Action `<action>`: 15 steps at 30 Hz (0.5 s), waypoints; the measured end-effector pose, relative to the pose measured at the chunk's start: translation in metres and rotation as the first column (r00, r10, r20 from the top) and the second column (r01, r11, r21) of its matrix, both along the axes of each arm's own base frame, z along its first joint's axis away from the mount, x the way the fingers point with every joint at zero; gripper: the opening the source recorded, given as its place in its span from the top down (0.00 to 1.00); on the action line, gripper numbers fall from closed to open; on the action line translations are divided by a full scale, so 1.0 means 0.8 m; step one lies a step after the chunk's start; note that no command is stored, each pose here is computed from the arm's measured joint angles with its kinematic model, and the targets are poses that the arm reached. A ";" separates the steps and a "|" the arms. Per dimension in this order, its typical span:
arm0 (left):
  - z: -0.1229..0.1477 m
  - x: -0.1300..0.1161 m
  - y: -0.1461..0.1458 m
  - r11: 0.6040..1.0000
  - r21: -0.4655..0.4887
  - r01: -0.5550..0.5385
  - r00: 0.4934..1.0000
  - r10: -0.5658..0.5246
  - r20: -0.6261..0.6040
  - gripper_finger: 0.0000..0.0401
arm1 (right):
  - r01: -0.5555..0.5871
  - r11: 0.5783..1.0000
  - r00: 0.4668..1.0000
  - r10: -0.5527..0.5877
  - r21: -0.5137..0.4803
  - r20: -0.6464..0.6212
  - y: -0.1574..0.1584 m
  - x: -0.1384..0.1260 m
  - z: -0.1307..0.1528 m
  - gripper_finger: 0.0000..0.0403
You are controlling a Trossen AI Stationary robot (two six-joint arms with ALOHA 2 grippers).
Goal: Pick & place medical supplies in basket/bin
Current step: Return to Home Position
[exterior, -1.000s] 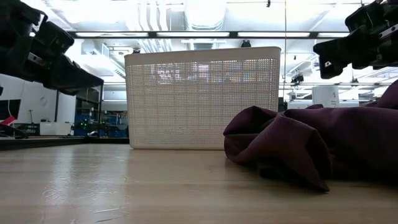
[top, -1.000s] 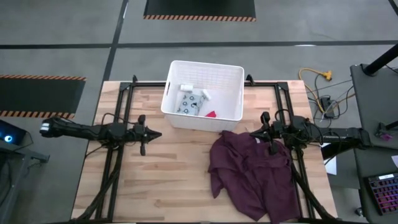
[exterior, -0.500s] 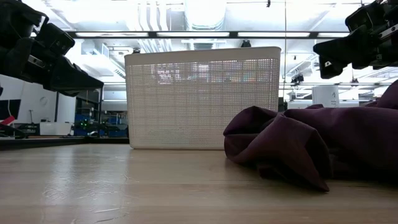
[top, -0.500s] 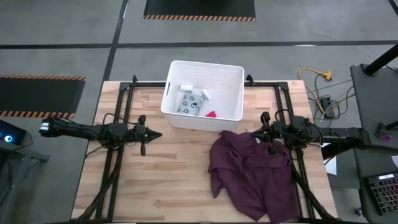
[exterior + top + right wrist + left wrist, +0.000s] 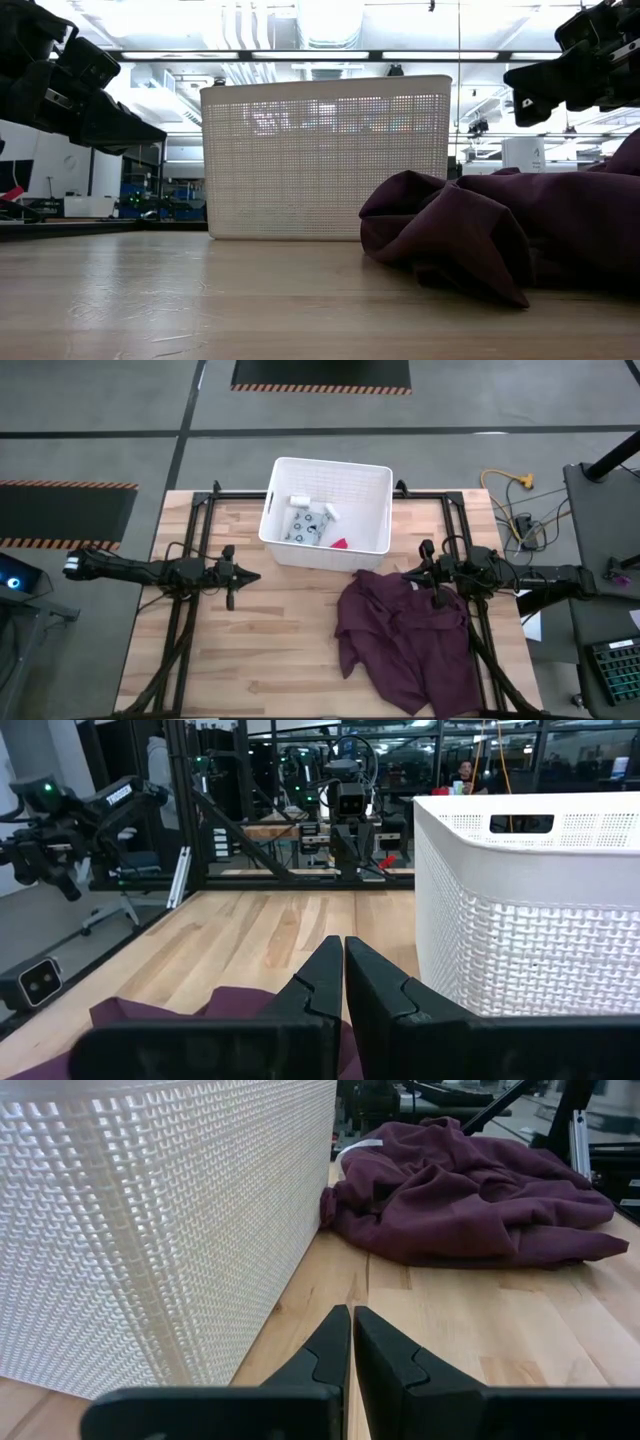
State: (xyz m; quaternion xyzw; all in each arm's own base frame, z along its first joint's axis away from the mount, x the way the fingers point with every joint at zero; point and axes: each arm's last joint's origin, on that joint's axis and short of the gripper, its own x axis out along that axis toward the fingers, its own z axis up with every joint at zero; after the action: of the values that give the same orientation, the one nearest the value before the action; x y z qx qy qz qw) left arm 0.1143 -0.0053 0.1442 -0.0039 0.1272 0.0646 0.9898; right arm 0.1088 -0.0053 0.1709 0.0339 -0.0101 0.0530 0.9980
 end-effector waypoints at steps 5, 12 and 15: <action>0.000 0.000 0.000 1.000 0.000 0.000 1.000 0.000 0.000 1.00 | 0.000 1.000 1.000 0.000 -0.001 0.000 0.000 0.000 0.000 0.98; 0.000 0.000 0.000 1.000 0.000 0.000 1.000 0.000 0.000 1.00 | 0.000 1.000 1.000 0.000 -0.001 0.000 0.000 0.000 0.000 0.98; 0.000 0.000 0.000 1.000 0.000 0.000 1.000 0.000 0.000 1.00 | 0.000 1.000 1.000 0.000 0.003 0.000 0.000 0.000 0.000 0.98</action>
State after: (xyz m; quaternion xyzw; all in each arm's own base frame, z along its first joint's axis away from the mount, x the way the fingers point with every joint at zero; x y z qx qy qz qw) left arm 0.1143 -0.0053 0.1442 -0.0037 0.1274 0.0647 0.9897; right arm 0.1088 -0.0053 0.1709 0.0355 -0.0100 0.0530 0.9979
